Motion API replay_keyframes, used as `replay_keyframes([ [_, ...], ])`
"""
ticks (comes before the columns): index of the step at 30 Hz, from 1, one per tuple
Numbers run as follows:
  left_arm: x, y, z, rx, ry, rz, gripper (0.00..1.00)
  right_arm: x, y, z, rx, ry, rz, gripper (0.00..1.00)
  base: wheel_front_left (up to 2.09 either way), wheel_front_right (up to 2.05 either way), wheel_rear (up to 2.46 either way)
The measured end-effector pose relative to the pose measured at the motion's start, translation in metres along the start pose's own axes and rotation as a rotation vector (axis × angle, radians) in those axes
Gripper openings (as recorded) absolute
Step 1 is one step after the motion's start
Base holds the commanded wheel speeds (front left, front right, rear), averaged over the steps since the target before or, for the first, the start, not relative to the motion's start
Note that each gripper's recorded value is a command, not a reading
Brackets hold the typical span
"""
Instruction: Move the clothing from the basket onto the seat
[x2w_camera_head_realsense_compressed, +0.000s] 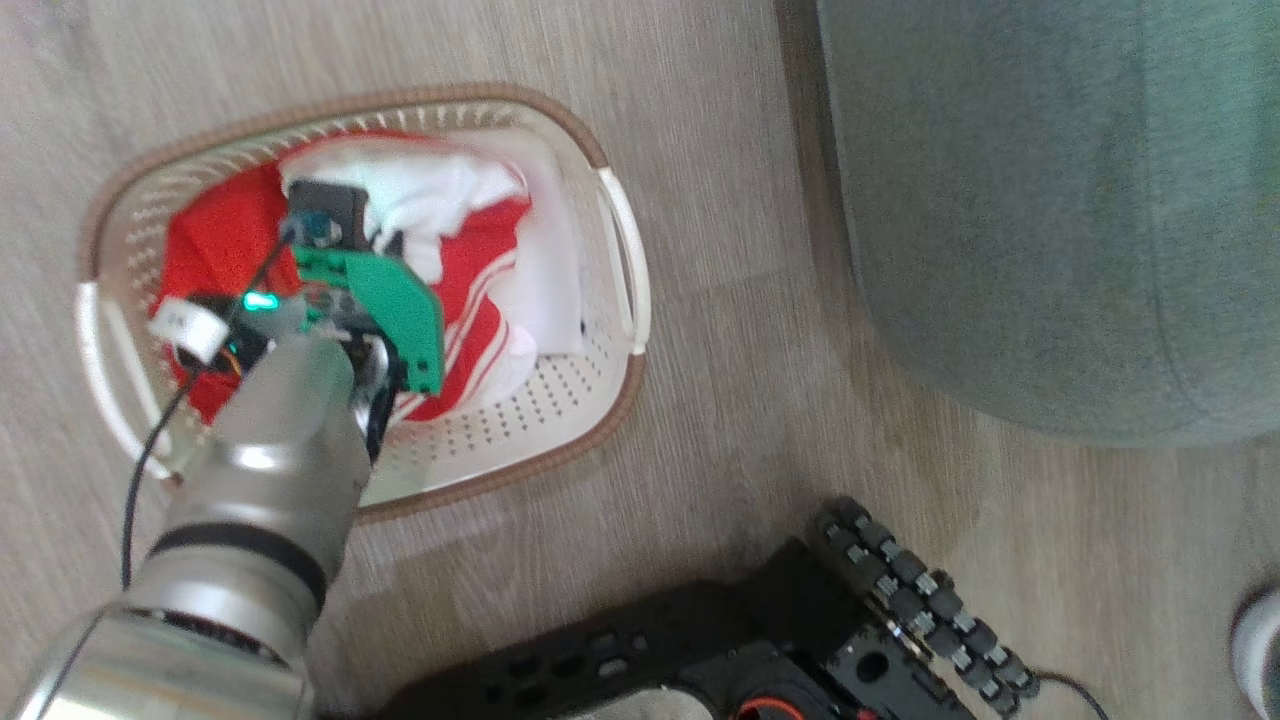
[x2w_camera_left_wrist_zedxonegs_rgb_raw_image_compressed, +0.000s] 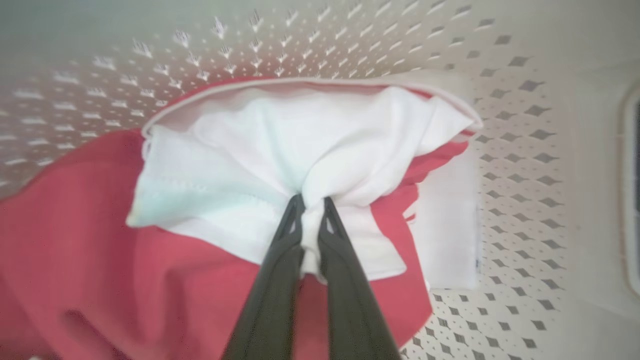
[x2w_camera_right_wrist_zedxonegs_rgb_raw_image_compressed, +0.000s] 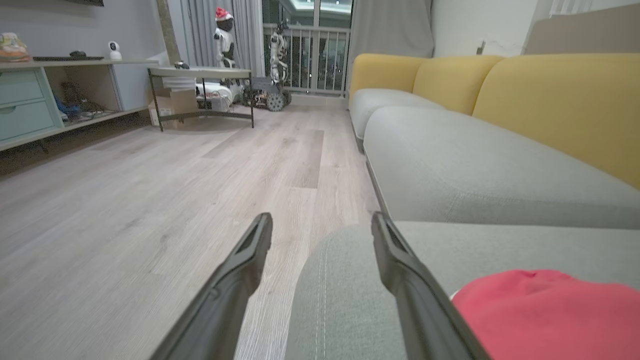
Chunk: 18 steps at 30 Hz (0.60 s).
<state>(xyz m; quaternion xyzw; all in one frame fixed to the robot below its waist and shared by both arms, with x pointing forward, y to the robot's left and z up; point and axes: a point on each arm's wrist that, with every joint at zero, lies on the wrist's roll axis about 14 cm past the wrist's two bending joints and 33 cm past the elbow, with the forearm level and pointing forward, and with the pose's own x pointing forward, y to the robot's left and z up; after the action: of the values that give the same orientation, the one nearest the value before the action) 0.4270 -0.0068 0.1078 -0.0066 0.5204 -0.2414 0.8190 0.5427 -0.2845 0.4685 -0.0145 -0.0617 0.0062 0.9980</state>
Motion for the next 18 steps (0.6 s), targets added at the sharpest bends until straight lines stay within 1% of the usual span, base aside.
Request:
replay_keyframes([
  [2, -0.013, -0.003, 0.006, 0.011, -0.037, -0.007, 0.00, -0.002, -0.002, 0.014, 0.000, -0.026, -0.007, 1.00, 0.00, 0.00, 0.00],
  [3, -0.013, -0.003, 0.006, 0.011, -0.037, -0.007, 0.00, -0.002, -0.002, 0.014, 0.000, -0.026, -0.007, 1.00, 0.00, 0.00, 0.00],
  [5, -0.026, -0.005, 0.014, 0.032, -0.076, -0.014, 0.00, -0.008, -0.002, 0.025, 0.005, -0.038, -0.012, 1.00, 0.00, 0.00, 0.00],
  [6, -0.033, -0.007, 0.018, 0.024, -0.097, -0.020, 0.00, -0.011, -0.002, 0.030, 0.008, -0.040, -0.015, 1.00, 0.00, 0.00, 0.00],
  [10, -0.064, -0.019, 0.034, 0.012, -0.184, -0.051, 0.00, -0.026, -0.002, 0.053, 0.020, -0.069, -0.025, 1.00, 0.00, 0.00, 0.00],
  [14, -0.095, -0.031, 0.048, 0.032, -0.261, -0.067, 0.00, -0.040, -0.002, 0.076, 0.030, -0.101, -0.032, 1.00, 0.00, 0.00, 0.00],
  [18, -0.126, -0.039, 0.071, 0.048, -0.358, -0.065, 0.00, -0.053, 0.003, 0.093, 0.053, -0.127, -0.027, 1.00, 0.00, 0.00, 0.00],
])
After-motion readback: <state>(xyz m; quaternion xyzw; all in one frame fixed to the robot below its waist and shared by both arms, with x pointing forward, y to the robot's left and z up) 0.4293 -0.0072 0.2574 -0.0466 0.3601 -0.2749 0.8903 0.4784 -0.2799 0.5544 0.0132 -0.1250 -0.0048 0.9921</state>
